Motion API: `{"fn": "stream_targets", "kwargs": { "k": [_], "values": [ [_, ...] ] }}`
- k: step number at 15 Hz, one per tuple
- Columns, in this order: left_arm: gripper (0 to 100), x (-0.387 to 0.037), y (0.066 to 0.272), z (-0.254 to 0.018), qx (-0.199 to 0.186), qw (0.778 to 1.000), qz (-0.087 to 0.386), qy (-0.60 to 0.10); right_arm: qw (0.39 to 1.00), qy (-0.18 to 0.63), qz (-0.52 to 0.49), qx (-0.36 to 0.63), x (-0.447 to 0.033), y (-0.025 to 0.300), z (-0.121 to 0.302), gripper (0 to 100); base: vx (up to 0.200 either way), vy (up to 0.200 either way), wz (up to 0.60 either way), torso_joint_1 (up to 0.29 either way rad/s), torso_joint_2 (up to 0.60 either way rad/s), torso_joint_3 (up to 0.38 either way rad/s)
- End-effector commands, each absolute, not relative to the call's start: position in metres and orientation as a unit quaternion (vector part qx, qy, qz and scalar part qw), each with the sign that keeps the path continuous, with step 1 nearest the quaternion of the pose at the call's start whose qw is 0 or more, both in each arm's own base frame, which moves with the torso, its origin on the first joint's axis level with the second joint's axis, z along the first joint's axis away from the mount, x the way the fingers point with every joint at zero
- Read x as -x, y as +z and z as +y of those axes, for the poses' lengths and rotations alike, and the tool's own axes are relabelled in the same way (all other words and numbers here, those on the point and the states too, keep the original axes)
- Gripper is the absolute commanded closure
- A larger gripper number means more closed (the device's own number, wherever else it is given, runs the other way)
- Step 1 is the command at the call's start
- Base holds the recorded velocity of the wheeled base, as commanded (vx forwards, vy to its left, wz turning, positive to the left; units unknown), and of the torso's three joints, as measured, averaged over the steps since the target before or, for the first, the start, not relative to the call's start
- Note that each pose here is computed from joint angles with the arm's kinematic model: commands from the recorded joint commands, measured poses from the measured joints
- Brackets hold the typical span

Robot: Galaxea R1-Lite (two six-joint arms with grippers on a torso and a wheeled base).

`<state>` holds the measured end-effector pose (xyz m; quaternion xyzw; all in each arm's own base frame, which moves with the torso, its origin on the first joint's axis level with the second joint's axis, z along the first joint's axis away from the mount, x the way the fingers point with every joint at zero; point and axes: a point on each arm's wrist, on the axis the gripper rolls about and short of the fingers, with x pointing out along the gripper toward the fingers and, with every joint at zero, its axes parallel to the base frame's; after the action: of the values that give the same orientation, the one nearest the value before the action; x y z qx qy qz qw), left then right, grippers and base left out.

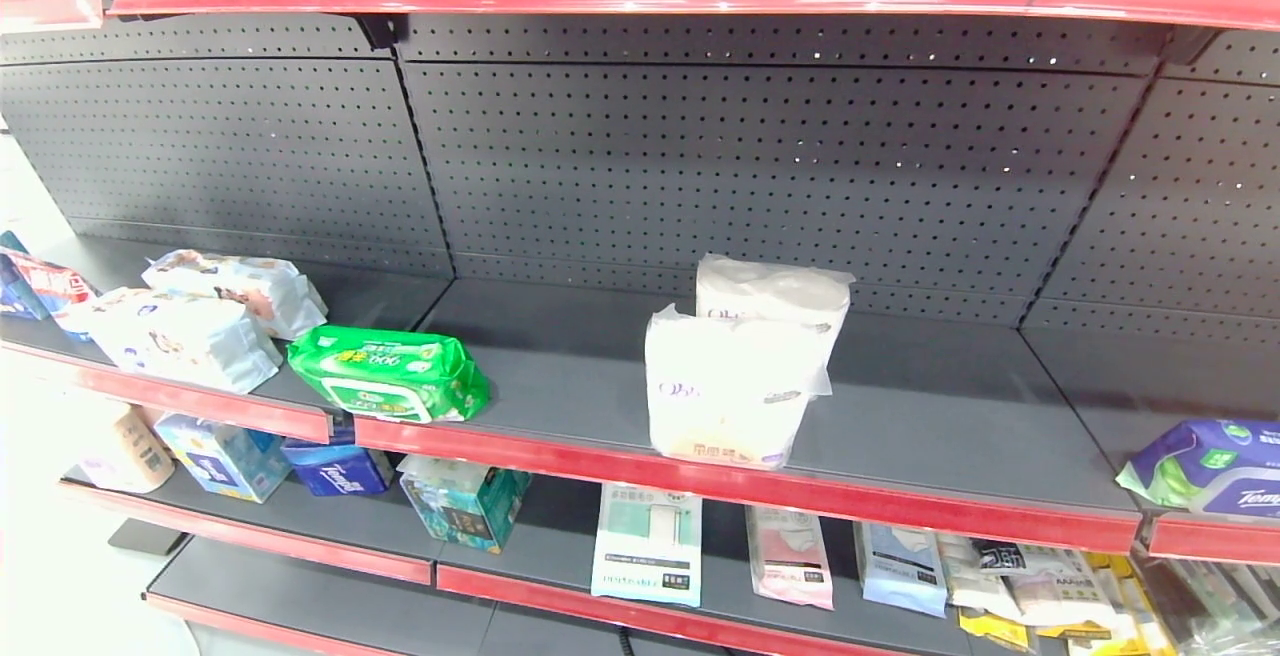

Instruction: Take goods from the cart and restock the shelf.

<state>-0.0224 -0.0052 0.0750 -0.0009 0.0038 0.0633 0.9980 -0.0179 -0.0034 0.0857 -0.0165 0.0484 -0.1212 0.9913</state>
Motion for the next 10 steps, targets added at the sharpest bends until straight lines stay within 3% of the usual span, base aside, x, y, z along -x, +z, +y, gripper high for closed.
{"fn": "stream_targets", "kwargs": {
  "k": [1, 3, 8, 10],
  "values": [
    [0, 0.0224, 0.0750, -0.0053, 0.001, 0.998, 0.004, 0.064, 0.995, -0.091, 0.035, 0.016, 0.0198, 0.0844, -0.0022, 0, 0.000, 0.000, 0.00, 0.000, 0.00, 0.000],
    [0, 0.0224, 0.0750, -0.0053, 0.001, 0.998, 0.004, 0.064, 0.999, -0.014, 0.011, 0.032, 0.0230, 0.0837, -0.0015, 0, 0.000, 0.000, 0.00, 0.000, 0.00, 0.000],
    [0, 0.0224, 0.0750, -0.0053, 0.001, 0.998, 0.004, 0.064, 0.999, -0.009, -0.007, 0.034, 0.0252, 0.0827, -0.0005, 0, 0.000, 0.000, 0.00, 0.000, 0.00, 0.000],
    [0, 0.0224, 0.0750, -0.0053, 0.001, 0.998, 0.004, 0.064, 0.998, 0.057, 0.002, 0.035, 0.0243, 0.0825, 0.0024, 0, 0.000, 0.000, 0.00, 0.000, 0.00, 0.000]
  ]
}}
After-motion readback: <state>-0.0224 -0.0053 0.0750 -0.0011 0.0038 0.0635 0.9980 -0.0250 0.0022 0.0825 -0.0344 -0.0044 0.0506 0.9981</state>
